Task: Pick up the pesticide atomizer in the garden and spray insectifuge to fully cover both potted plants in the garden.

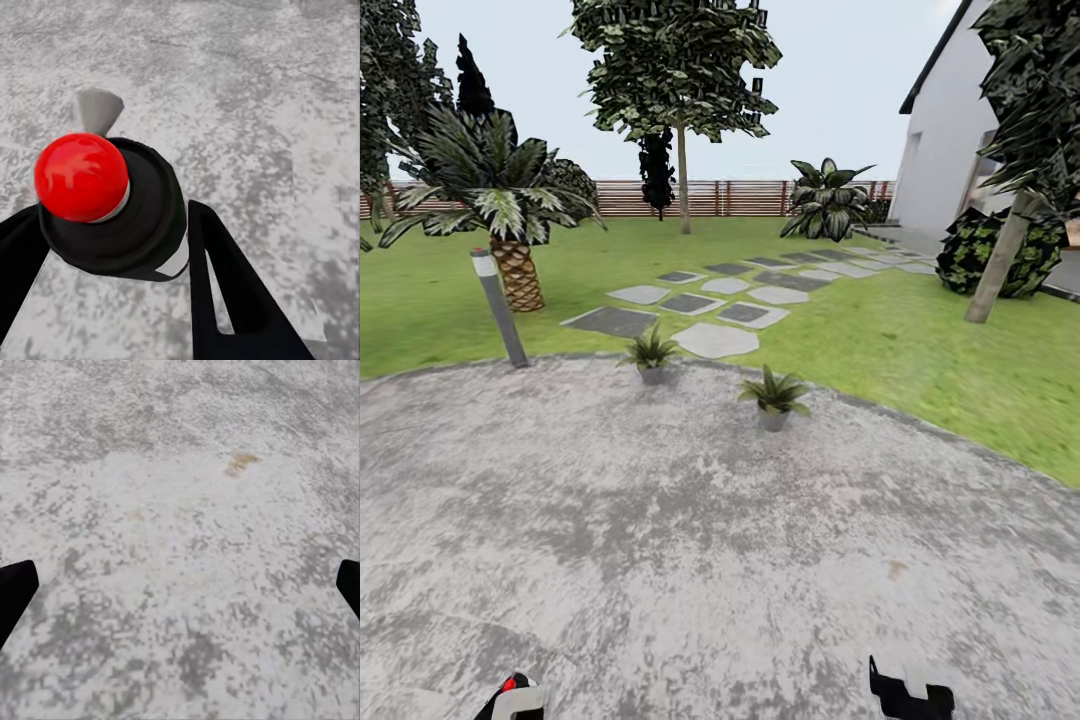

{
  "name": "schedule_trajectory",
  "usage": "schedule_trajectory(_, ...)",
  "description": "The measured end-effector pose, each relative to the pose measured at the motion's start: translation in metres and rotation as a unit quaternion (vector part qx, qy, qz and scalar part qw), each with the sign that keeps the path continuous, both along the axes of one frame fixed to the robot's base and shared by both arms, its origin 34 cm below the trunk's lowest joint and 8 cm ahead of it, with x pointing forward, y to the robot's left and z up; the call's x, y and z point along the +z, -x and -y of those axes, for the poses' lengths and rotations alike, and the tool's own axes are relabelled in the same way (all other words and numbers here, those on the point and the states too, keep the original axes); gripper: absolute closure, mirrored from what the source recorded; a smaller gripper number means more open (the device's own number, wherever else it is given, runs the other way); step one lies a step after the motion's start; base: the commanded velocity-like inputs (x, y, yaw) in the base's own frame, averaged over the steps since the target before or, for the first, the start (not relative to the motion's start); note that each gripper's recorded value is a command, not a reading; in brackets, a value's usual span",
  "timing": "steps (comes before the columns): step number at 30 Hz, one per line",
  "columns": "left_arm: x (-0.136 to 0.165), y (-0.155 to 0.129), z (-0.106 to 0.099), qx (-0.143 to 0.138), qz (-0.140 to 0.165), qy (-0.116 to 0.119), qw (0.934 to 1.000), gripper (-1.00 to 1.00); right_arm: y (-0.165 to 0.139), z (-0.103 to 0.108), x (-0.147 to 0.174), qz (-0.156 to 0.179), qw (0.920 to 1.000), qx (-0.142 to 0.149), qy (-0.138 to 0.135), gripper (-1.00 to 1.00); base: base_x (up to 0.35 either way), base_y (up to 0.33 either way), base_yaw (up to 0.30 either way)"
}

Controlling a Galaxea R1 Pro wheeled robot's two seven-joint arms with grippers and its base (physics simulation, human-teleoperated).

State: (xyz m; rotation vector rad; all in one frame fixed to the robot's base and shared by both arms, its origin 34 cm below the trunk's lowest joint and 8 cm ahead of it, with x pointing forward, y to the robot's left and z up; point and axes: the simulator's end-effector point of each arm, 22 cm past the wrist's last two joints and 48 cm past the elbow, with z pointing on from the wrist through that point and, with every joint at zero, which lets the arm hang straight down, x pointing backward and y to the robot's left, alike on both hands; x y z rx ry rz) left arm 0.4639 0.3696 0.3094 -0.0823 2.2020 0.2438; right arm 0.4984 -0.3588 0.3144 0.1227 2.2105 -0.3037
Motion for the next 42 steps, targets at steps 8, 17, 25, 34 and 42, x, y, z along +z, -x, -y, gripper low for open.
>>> schedule_trajectory(8, 0.0000, 0.0000, 0.0000, 0.000, 0.000, 0.000, 1.0000, 1.00, 0.0000, 0.0000, 0.0000, 0.000, 1.0000, 0.000, 0.000, -1.00, 0.339, 0.103, 0.000)
schedule_trajectory(17, 0.0001, -0.0001, 0.0000, 0.000, 0.000, 0.000, 1.0000, 1.00, -0.0001, 0.0000, 0.0001, 0.000, 1.0000, 0.000, 0.000, -1.00, 0.339, 0.014, 0.000)
schedule_trajectory(25, 0.0002, -0.0002, 0.0000, 0.000, 0.000, 0.000, 1.0000, 1.00, -0.0001, 0.0000, 0.0001, 0.000, 1.0000, 0.000, 0.000, -1.00, 0.339, 0.000, 0.000)
schedule_trajectory(34, 0.0002, -0.0002, 0.0000, 0.000, 0.001, 0.000, 1.0000, 1.00, -0.0002, 0.0000, 0.0003, 0.001, 1.0000, 0.000, 0.000, -1.00, 0.339, 0.000, 0.000)
schedule_trajectory(42, -0.0004, 0.0005, 0.0001, 0.000, -0.001, 0.000, 1.0000, 1.00, -0.0001, 0.0000, 0.0001, 0.000, 1.0000, 0.000, 0.000, -1.00, 0.339, 0.000, 0.000)
